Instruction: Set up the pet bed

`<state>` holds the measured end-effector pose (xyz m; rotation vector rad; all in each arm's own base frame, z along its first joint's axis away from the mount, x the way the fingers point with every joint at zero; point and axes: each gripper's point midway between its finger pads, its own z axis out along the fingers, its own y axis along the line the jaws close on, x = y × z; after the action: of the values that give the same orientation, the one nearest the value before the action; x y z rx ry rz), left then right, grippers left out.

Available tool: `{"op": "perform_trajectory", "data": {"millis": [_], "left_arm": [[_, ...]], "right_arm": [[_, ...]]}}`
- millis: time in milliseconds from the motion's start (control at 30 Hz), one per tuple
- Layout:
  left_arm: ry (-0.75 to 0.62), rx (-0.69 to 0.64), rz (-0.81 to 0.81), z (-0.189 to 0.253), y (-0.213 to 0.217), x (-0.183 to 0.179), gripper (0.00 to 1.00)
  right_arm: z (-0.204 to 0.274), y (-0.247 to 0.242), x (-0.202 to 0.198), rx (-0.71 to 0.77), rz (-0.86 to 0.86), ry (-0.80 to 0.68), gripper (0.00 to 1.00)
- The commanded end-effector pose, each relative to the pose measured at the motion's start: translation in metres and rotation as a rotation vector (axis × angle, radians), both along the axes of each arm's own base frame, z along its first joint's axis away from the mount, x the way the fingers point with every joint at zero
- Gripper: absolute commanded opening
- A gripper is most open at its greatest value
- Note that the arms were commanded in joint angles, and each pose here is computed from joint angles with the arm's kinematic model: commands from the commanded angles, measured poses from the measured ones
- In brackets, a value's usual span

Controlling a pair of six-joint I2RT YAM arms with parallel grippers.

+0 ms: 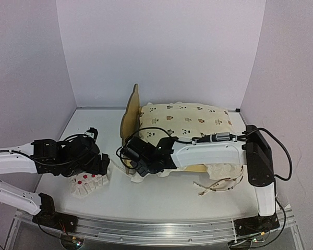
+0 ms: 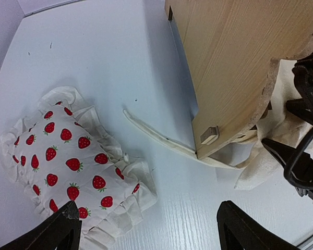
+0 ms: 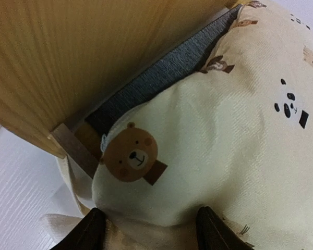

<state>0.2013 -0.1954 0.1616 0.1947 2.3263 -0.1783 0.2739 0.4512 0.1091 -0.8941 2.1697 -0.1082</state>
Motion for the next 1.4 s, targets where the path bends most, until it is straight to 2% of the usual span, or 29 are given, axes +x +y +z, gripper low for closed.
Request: {"op": "perform_trajectory", "data": {"millis": [0,267,367,500,600,800,1033,1367], "left_arm": [[-0.023,-0.016,0.008,0.009,-0.004,0.004,0.91],[-0.021,-0.019,-0.005,0.009,-0.009,0.006,0.9],[-0.011,-0.023,-0.044,0.009,-0.017,0.004,0.92],[0.0,-0.072,-0.148,0.012,-0.034,-0.002,0.99],[-0.011,-0.125,-0.211,0.018,-0.044,-0.007,1.0],[-0.038,-0.233,-0.392,0.034,-0.076,-0.02,0.98],[0.006,-0.258,-0.563,0.022,-0.123,-0.027,0.8],[-0.034,-0.296,-0.658,0.023,-0.158,-0.024,0.76]], "right_arm": [[0.001,-0.01,0.011,0.017,-0.044,-0.078,0.57],[0.009,-0.019,0.009,0.044,-0.036,-0.086,0.2],[0.027,-0.017,0.006,0.106,-0.016,-0.06,0.14],[0.057,-0.028,0.007,0.182,-0.016,-0.048,0.06],[0.074,-0.043,0.01,0.222,-0.027,-0.045,0.0],[0.095,-0.071,0.017,0.321,-0.039,0.02,0.0],[0.091,-0.099,0.023,0.414,-0.048,0.162,0.02],[0.09,-0.095,0.011,0.514,0.06,0.358,0.05]]}}
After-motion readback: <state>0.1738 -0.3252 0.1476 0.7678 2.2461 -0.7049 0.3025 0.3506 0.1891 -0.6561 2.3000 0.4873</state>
